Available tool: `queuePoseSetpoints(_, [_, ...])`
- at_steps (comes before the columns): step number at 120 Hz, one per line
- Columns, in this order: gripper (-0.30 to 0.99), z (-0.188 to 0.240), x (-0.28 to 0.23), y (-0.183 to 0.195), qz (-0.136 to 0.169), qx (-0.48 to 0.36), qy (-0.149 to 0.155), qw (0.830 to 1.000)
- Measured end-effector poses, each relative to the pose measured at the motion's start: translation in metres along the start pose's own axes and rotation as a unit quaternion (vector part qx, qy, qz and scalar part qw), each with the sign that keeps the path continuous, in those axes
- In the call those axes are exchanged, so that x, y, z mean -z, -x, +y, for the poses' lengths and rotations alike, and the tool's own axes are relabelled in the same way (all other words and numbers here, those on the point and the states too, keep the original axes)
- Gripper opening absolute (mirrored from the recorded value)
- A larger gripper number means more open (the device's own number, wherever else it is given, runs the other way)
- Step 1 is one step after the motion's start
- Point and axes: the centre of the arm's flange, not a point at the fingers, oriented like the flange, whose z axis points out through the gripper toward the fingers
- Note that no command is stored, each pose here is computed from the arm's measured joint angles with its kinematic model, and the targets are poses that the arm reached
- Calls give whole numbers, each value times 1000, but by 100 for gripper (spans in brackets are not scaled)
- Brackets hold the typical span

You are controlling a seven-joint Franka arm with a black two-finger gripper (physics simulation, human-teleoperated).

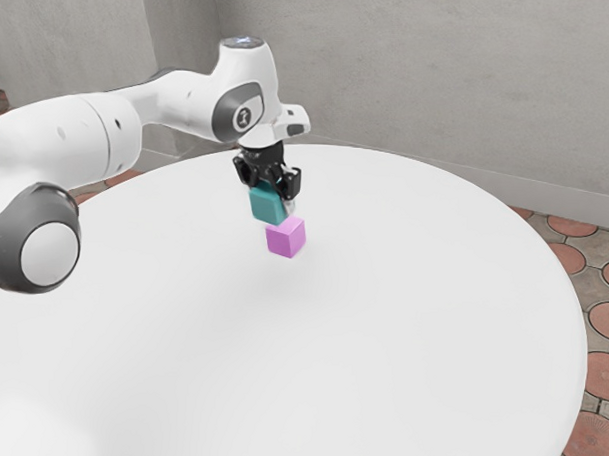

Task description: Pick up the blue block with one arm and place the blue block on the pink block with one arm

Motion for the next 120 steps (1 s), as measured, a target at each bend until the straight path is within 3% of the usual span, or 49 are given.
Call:
queuePoseSetpoints(31, [38,-34,-44,-18,-7,17,9,1000])
queuePoseSetpoints(73, [38,-43,-65,-37,52,11,9,999])
queuePoseSetpoints(120, [38,-41,-73,-41,76,9,23,997])
